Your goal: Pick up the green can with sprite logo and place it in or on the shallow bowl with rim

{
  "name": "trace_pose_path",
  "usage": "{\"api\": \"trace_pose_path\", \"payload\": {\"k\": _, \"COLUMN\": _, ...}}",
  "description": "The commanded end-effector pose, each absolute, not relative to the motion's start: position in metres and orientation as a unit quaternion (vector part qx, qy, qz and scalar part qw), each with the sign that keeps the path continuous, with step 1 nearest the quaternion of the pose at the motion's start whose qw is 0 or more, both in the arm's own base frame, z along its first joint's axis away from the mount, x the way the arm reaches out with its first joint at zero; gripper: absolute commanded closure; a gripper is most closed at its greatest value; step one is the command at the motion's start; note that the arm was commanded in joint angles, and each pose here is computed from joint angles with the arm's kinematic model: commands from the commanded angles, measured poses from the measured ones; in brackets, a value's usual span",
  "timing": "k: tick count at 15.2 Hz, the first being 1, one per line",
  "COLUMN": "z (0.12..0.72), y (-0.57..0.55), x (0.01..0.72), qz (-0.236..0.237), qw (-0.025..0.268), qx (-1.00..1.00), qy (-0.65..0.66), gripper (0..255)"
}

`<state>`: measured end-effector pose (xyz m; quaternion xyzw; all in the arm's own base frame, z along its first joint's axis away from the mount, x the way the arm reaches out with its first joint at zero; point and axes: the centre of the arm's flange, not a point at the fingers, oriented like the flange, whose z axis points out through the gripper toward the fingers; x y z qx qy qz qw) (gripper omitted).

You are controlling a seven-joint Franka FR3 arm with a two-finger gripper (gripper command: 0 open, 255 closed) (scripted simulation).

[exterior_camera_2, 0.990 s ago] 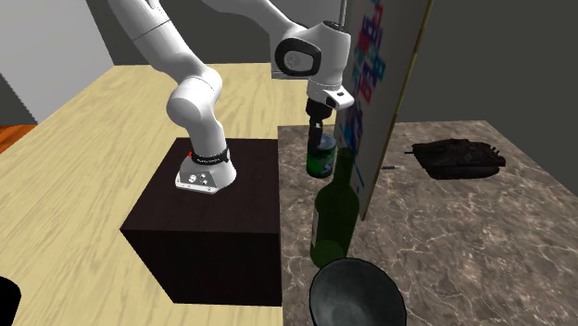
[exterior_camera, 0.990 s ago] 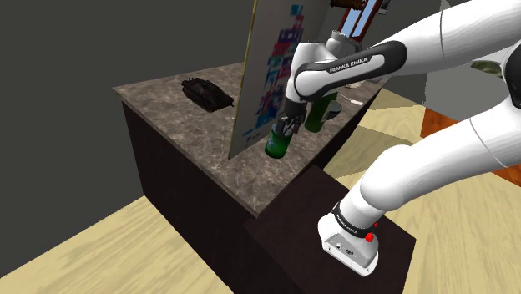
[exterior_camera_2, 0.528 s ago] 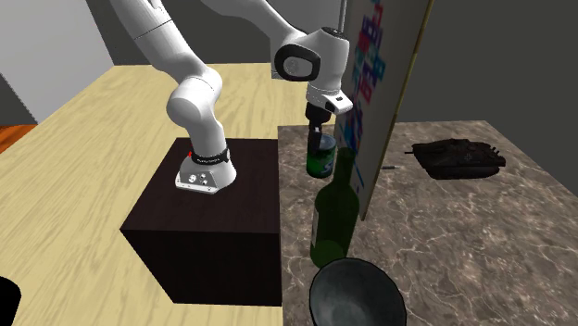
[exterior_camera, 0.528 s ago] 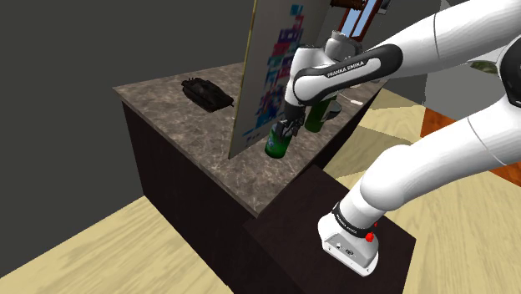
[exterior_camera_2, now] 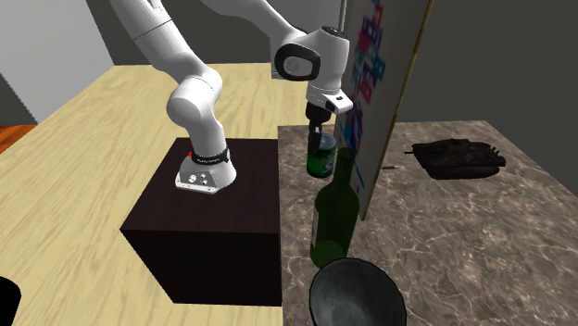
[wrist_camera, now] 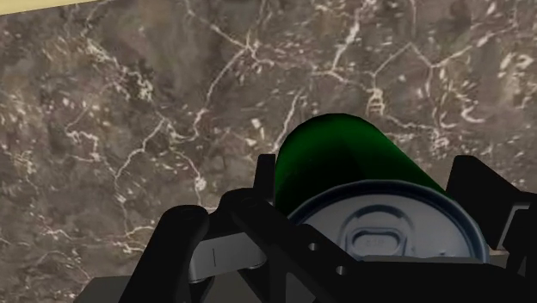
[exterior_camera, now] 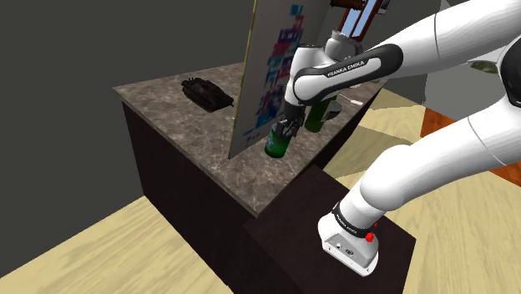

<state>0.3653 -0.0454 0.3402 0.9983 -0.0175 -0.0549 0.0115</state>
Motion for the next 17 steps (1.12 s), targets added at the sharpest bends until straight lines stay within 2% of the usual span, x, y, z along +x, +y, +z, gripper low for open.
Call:
{"api": "trace_pose_path", "payload": {"k": 1, "z": 0.339, "y": -0.045, "x": 0.365, "qz": -0.056, "qw": 0.011, "qx": 0.998, "qy": -0.018, "gripper": 255}}
{"api": "trace_pose_path", "payload": {"k": 4, "z": 0.339, "y": -0.046, "x": 0.365, "qz": -0.056, "qw": 0.011, "qx": 0.998, "qy": -0.018, "gripper": 255}}
{"api": "trace_pose_path", "payload": {"k": 17, "z": 0.408, "y": -0.046, "x": 0.365, "qz": -0.056, "qw": 0.011, "qx": 0.998, "qy": -0.018, "gripper": 255}}
